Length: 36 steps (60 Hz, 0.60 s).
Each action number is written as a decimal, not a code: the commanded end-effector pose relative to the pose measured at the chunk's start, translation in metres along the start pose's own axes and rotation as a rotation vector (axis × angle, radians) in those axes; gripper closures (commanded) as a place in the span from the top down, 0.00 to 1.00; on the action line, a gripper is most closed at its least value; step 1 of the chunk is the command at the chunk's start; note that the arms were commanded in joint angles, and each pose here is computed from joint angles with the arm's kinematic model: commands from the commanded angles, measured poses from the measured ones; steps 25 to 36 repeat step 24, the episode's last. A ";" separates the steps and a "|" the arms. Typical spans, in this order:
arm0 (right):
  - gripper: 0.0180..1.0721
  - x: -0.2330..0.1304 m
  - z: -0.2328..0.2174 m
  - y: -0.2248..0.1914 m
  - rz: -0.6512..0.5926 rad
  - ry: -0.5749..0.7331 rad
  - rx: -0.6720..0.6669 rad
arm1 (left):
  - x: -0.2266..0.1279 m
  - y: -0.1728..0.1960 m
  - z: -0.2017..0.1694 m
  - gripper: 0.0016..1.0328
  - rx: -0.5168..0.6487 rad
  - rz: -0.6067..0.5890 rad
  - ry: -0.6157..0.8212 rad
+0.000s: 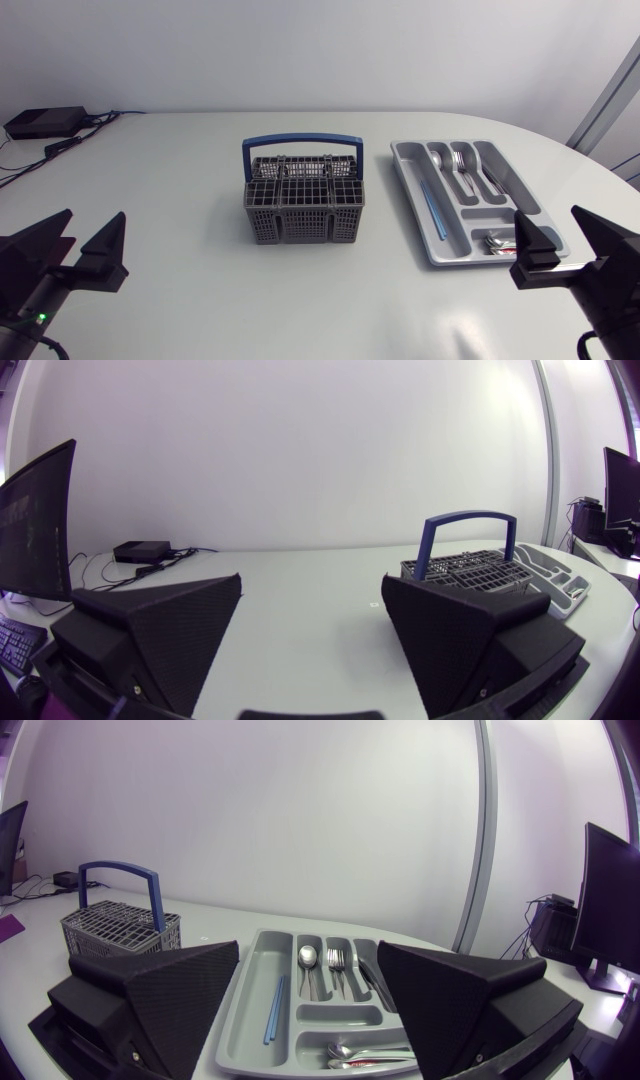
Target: Unload the cutlery basket into the drawer organizer.
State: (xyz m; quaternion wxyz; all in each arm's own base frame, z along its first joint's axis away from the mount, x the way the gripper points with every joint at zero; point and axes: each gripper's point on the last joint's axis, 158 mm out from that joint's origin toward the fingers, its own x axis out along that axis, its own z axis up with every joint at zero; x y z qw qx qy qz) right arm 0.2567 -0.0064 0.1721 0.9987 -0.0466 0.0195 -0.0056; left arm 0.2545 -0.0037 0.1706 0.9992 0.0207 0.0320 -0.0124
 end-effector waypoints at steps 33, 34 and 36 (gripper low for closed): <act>0.95 -0.002 -0.023 0.007 0.004 0.018 0.093 | 0.001 0.000 -0.020 0.94 -0.042 0.007 -0.003; 0.95 -0.002 -0.023 0.007 0.004 0.018 0.093 | 0.001 0.000 -0.020 0.94 -0.042 0.007 -0.003; 0.95 -0.002 -0.023 0.007 0.004 0.018 0.093 | 0.001 0.000 -0.020 0.94 -0.042 0.007 -0.003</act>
